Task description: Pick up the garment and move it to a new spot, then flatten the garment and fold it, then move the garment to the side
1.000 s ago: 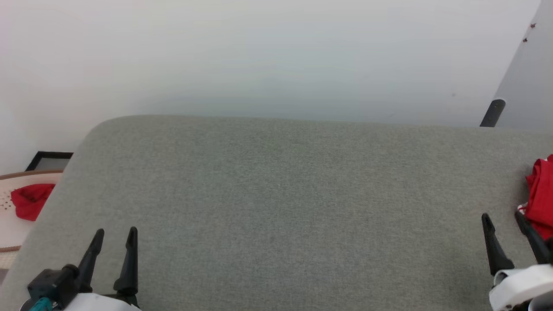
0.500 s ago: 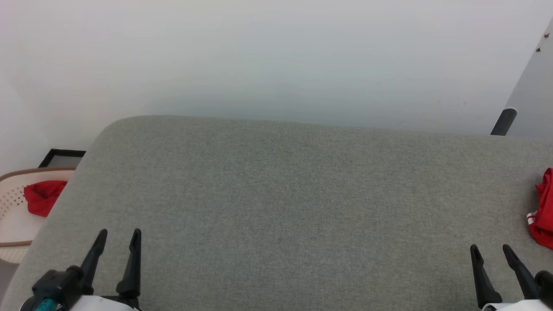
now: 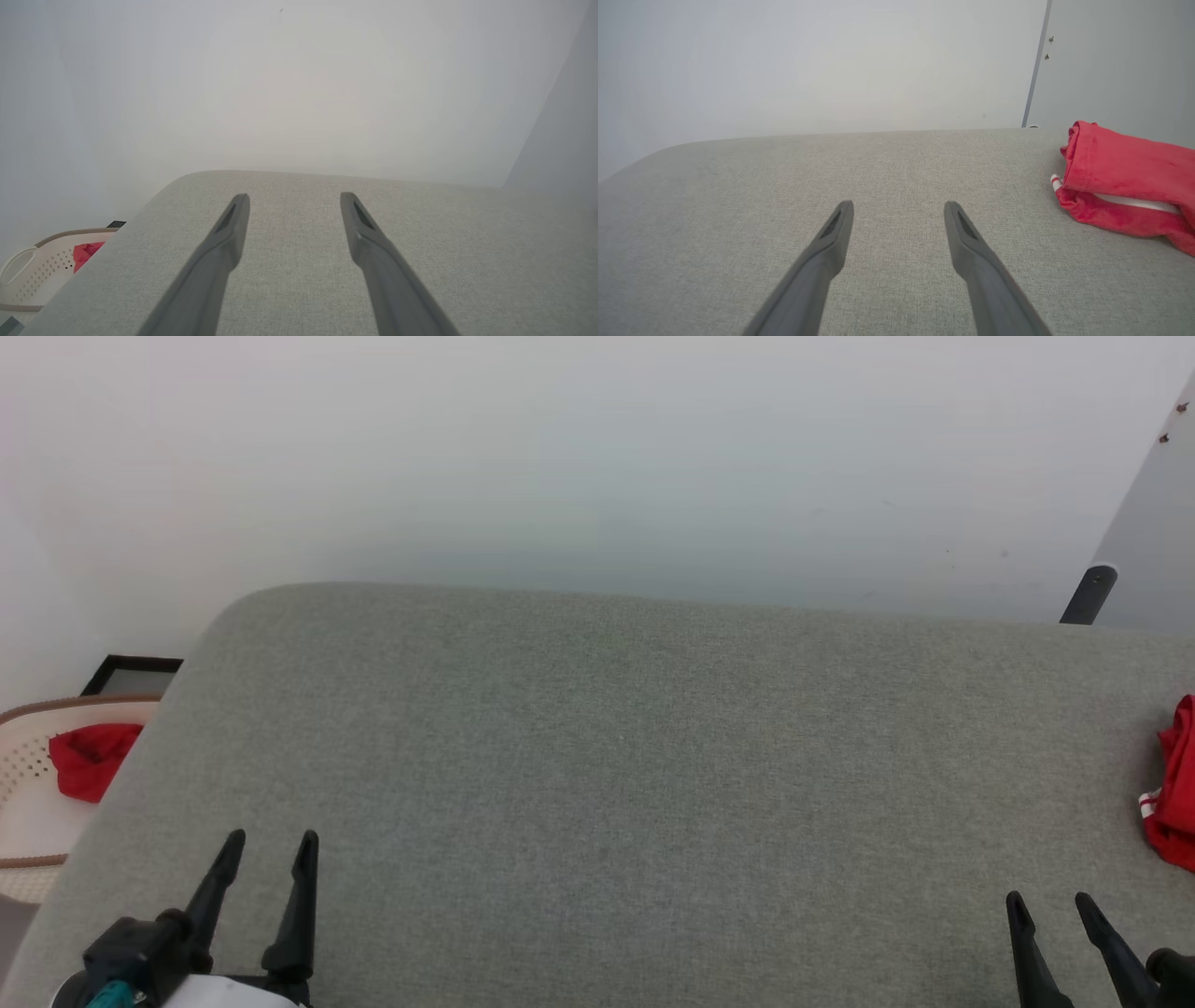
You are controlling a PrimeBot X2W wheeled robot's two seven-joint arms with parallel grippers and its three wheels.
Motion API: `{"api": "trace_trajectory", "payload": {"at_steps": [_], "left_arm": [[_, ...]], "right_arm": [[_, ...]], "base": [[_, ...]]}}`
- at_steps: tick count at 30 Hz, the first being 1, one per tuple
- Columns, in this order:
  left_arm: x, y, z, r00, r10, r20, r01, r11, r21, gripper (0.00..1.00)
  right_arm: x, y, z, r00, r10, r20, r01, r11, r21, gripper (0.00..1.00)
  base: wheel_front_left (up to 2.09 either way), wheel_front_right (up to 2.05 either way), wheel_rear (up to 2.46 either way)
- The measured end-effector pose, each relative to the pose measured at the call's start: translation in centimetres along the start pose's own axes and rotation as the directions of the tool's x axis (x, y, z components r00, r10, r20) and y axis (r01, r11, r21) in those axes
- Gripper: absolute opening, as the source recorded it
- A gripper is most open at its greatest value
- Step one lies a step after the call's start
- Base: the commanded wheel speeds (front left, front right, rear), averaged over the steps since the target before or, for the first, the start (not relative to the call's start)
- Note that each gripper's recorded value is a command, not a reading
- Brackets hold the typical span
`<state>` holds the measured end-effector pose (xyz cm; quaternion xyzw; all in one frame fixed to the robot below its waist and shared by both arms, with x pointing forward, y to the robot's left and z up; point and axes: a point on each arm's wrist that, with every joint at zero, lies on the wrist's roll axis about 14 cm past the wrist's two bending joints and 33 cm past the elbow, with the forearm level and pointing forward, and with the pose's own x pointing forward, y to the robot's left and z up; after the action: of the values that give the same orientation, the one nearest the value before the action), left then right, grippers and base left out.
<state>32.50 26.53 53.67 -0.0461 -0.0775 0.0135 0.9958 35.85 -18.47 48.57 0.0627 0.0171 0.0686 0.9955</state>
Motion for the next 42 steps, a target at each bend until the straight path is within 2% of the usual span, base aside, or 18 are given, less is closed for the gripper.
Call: {"api": "trace_trajectory", "payload": {"at_steps": [1,2,7,19,31,42], "left_arm": [[0.0,0.0,0.0,1.0,-0.001,-0.001,0.001,1.0,0.002,1.0],[-0.1,0.0,-0.4,1.0,0.003,-0.01,-0.003,1.0,-0.004,0.0],[-1.3,-0.7,-3.1,0.996,0.018,-0.088,-0.023,0.998,-0.055,0.0],[-0.8,-0.6,-3.8,0.991,0.065,-0.121,-0.095,0.961,-0.26,0.0],[0.1,-0.8,-4.0,0.986,0.09,-0.14,-0.143,0.889,-0.436,0.0],[0.8,-1.3,-4.2,0.983,0.094,-0.157,-0.168,0.806,-0.568,0.0]], "right_arm": [[0.0,0.0,-0.1,1.0,-0.001,-0.001,0.001,1.0,0.003,1.0],[-0.1,0.0,-0.4,1.0,-0.002,-0.011,0.002,1.0,0.004,0.0],[-0.8,0.2,-2.5,0.997,-0.015,-0.074,0.017,0.999,0.029,0.0],[-0.8,-0.4,-2.8,0.994,-0.062,-0.094,0.083,0.967,0.241,0.0],[-0.1,-0.7,-2.1,0.993,-0.091,-0.082,0.117,0.898,0.424,0.0],[0.5,-0.8,-1.4,0.992,-0.106,-0.069,0.127,0.814,0.566,0.0]], "base": [[0.0,0.0,0.0],[0.0,0.0,0.0],[0.0,0.0,0.0],[0.0,0.0,0.0],[0.0,0.0,0.0],[0.0,0.0,0.0]]}}
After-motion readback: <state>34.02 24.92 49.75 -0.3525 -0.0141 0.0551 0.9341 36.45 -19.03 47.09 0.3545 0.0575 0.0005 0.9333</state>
